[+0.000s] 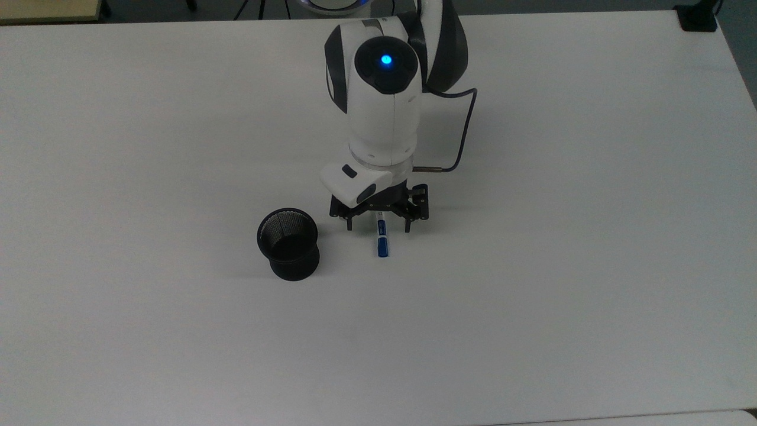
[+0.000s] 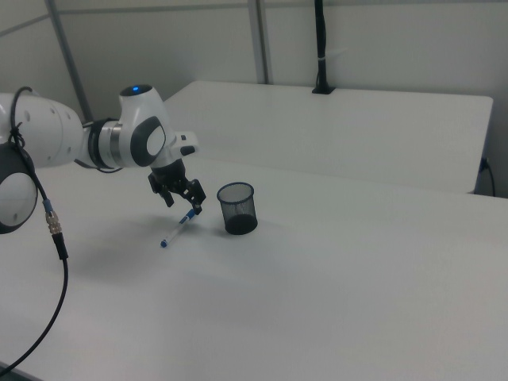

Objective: Insert the marker
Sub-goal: 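Lower the open gripper over the white blue-capped marker, then close the gripper on the marker near its blue cap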

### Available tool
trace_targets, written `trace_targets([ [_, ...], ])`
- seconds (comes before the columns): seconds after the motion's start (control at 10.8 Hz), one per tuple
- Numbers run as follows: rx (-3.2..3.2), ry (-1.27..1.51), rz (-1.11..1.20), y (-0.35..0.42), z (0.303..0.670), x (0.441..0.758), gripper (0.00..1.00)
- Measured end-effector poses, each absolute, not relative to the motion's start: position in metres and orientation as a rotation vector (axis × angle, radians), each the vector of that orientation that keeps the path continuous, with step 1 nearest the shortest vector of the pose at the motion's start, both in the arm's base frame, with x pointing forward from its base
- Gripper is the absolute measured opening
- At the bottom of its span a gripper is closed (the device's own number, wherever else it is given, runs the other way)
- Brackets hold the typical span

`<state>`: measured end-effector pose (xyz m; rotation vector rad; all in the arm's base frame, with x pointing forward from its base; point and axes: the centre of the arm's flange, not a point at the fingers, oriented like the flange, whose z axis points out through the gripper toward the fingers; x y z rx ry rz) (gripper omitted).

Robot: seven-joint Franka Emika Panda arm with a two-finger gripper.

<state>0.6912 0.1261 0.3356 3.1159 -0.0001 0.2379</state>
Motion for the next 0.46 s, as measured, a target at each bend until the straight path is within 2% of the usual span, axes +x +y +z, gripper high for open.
trace_targets([
  [0.18, 3.093, -0.008, 0.284, 0.136, 0.316, 0.695, 0.93],
  [0.28, 3.079, -0.013, 0.287, 0.140, 0.310, 0.695, 0.83],
  [0.46, 3.056, -0.001, 0.285, 0.141, 0.303, 0.695, 0.50],
])
